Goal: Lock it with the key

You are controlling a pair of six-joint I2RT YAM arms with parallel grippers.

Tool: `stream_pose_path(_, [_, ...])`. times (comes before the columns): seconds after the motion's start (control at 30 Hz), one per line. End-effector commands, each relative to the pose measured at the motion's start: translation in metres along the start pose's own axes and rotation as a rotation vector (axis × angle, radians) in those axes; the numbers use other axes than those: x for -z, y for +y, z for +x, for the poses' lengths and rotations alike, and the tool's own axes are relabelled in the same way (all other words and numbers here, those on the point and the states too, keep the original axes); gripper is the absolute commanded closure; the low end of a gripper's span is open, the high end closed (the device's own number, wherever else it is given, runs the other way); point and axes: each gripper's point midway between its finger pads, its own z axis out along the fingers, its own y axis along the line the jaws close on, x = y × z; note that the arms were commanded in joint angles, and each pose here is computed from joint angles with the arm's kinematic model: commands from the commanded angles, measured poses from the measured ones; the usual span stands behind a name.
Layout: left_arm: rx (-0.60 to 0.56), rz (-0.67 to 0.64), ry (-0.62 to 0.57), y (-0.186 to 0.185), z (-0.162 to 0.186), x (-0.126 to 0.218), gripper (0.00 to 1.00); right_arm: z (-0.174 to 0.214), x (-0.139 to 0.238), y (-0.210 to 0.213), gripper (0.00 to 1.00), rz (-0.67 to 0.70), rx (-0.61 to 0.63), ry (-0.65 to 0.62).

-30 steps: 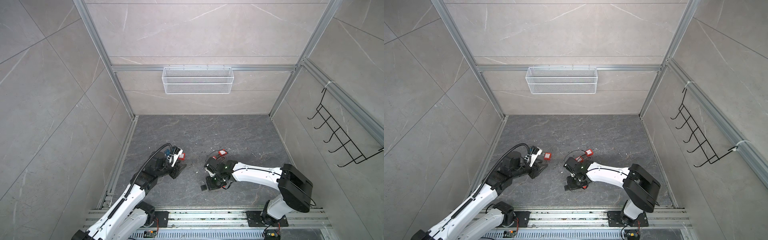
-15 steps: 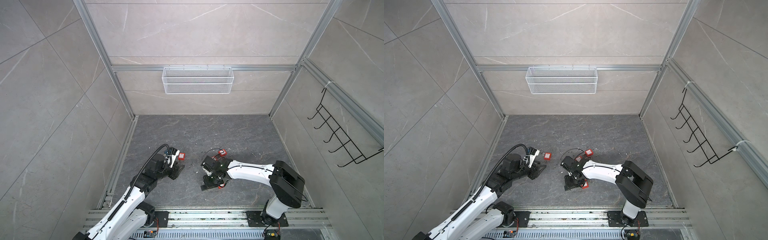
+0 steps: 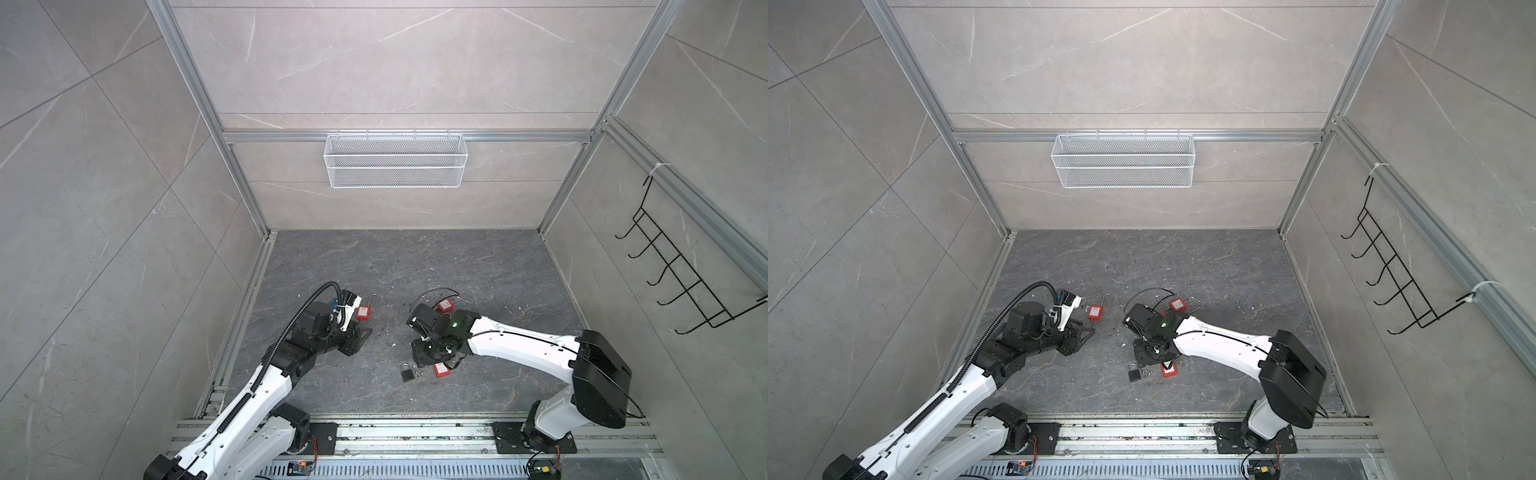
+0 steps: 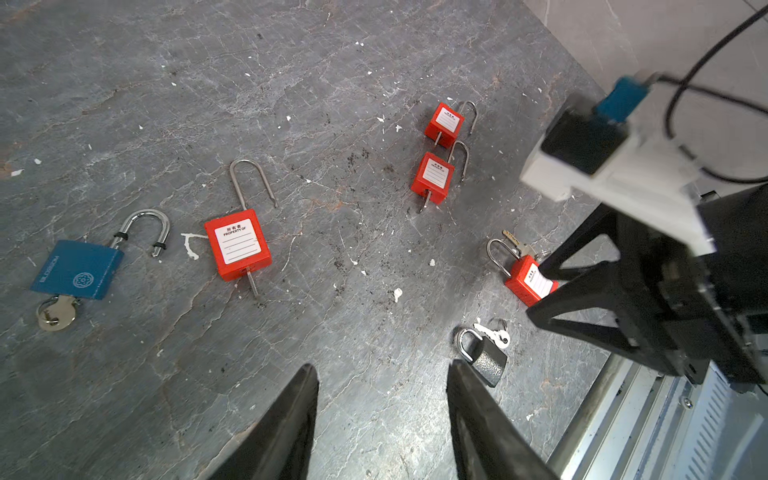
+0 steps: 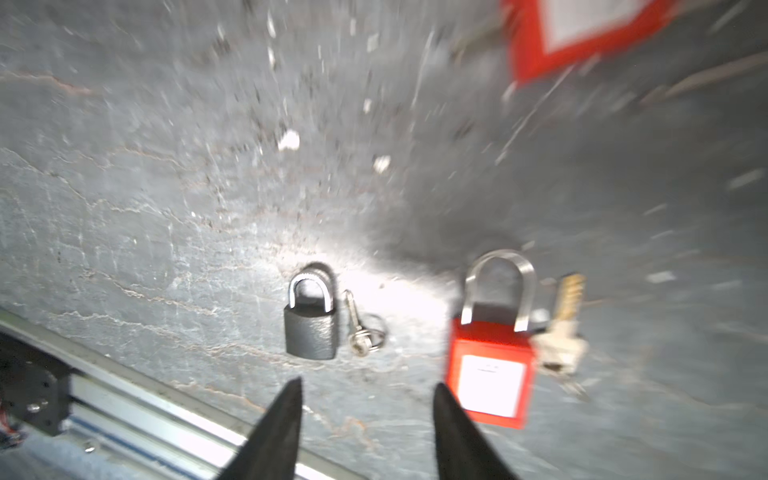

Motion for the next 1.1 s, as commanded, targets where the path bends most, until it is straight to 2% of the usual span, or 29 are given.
stream_pose_path(0.0, [-0.016, 0.010, -0.054, -0.005, -0.023, 0.007, 0.47, -0.028, 0.033, -0.030, 0.32, 0.153, -0.076, -0.165])
stream_pose_path(0.07, [-0.024, 0.009, -0.082, -0.005, -0.030, 0.007, 0.47, -0.042, 0.044, -0.041, 0.19, 0.194, -0.139, -0.245])
stream_pose_path(0.17, [-0.032, -0.012, -0.123, -0.002, -0.041, 0.007, 0.48, -0.062, 0.052, -0.054, 0.11, 0.210, -0.249, -0.316])
stream_pose_path(0.33, [-0.049, -0.028, -0.185, 0.001, -0.054, 0.007, 0.48, -0.088, 0.043, -0.085, 0.13, 0.189, -0.519, -0.349])
stream_pose_path(0.53, [-0.063, -0.021, -0.177, 0.003, -0.054, -0.003, 0.48, -0.109, 0.020, -0.092, 0.12, 0.234, -0.607, -0.307])
stream_pose_path(0.77, [-0.063, -0.023, -0.146, 0.008, -0.046, -0.016, 0.48, -0.113, -0.023, -0.087, 0.14, 0.209, -0.804, -0.233])
stream_pose_path(1.07, [-0.087, -0.035, -0.131, 0.011, -0.036, -0.016, 0.48, -0.111, -0.064, -0.082, 0.18, 0.215, -0.865, -0.160])
